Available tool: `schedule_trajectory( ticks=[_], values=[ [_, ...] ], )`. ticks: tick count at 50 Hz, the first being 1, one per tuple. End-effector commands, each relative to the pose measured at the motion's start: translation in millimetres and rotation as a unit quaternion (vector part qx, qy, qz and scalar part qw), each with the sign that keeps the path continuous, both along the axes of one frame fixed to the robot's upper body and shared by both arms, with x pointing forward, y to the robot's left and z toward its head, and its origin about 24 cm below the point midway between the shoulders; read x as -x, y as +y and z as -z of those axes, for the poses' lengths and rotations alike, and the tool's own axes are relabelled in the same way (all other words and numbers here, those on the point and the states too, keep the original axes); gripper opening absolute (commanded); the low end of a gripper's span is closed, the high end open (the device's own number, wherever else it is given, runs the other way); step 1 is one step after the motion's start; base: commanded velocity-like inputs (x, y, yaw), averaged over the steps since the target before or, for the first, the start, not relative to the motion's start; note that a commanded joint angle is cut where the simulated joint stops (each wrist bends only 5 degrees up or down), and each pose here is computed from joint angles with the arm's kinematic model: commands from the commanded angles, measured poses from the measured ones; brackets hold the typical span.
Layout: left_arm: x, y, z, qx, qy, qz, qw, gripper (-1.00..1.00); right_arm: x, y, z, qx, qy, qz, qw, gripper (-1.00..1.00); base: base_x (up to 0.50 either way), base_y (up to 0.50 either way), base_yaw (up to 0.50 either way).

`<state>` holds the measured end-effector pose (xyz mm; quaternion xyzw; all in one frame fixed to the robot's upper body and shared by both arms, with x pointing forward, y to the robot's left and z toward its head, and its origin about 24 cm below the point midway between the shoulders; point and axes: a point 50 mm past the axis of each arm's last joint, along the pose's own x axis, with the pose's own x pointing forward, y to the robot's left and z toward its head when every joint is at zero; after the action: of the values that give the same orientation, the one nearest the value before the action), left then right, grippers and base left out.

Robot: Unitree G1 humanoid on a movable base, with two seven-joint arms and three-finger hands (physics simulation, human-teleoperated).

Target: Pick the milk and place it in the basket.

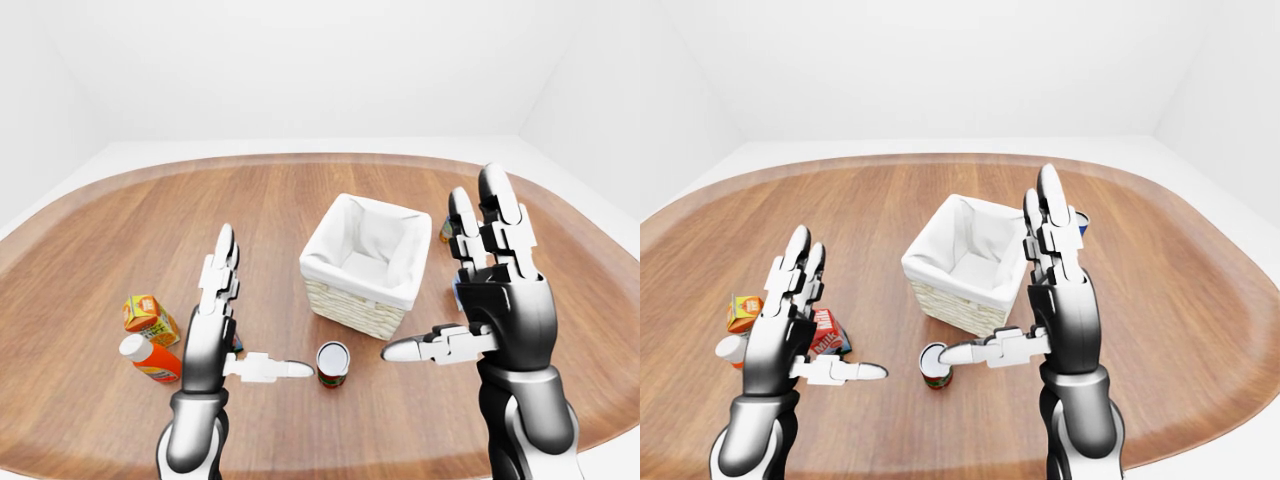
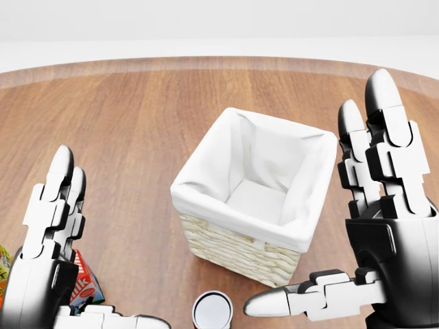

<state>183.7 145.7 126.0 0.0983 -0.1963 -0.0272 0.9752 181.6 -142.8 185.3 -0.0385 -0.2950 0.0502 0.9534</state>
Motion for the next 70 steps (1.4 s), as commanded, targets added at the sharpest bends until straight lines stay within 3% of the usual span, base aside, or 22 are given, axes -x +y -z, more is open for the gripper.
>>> schedule_trajectory(
  ticks=[1, 9, 14, 17, 21, 27, 37, 48, 57, 62, 70],
  values=[
    [-0.5, 0, -2, -0.003, -0.004, 0.000, 1.000, 1.00, 0, 1, 0, 0.000, -0.001, -0.002, 1.000, 1.00, 0.14, 0.00, 0.00],
    [-5.1, 5, 1, -0.012, 0.001, -0.012, 1.000, 1.00, 2, -1, -4, -0.004, -0.011, 0.000, 1.000, 1.00, 0.11, 0.00, 0.00],
    [-14.9, 22, 5, -0.043, 0.007, -0.058, 0.997, 1.00, 3, 1, -5, -0.002, -0.012, -0.006, 1.000, 1.00, 0.00, 0.00, 0.00],
    [-20.0, 34, 5, -0.038, 0.014, -0.068, 0.997, 1.00, 3, 1, -5, -0.002, -0.013, -0.005, 1.000, 1.00, 0.00, 0.00, 0.00],
    [-24.9, 52, 11, -0.058, 0.022, -0.120, 0.991, 1.00, 3, 2, -5, -0.003, -0.014, -0.008, 1.000, 1.00, 0.00, 0.00, 0.00],
    [-23.5, 55, 20, -0.042, 0.043, -0.105, 0.993, 1.00, 3, 3, -6, -0.003, -0.016, -0.008, 1.000, 1.00, 0.00, 0.00, 0.00],
    [-26.3, 63, 25, -0.104, 0.059, -0.143, 0.983, 1.00, 3, 3, -5, -0.004, -0.013, -0.007, 1.000, 1.00, 0.00, 0.00, 0.00],
    [-29.2, 62, 47, -0.148, 0.109, -0.141, 0.973, 1.00, 3, 3, -5, -0.004, -0.014, -0.005, 1.000, 1.00, 0.00, 0.00, 0.00],
    [-44.8, 73, 71, -0.185, 0.157, -0.164, 0.956, 1.00, 2, 4, -5, -0.005, -0.015, -0.005, 1.000, 1.00, 0.00, 0.00, 0.00],
    [-49.7, 80, 72, -0.205, 0.154, -0.185, 0.949, 1.00, 3, 4, -6, -0.004, -0.015, -0.006, 1.000, 1.00, 0.00, 0.00, 0.00],
    [-56.9, 88, 77, -0.195, 0.170, -0.183, 0.949, 1.00, 4, 4, -7, -0.005, -0.019, -0.007, 1.000, 1.00, 0.00, 0.00, 0.00]
  ],
)
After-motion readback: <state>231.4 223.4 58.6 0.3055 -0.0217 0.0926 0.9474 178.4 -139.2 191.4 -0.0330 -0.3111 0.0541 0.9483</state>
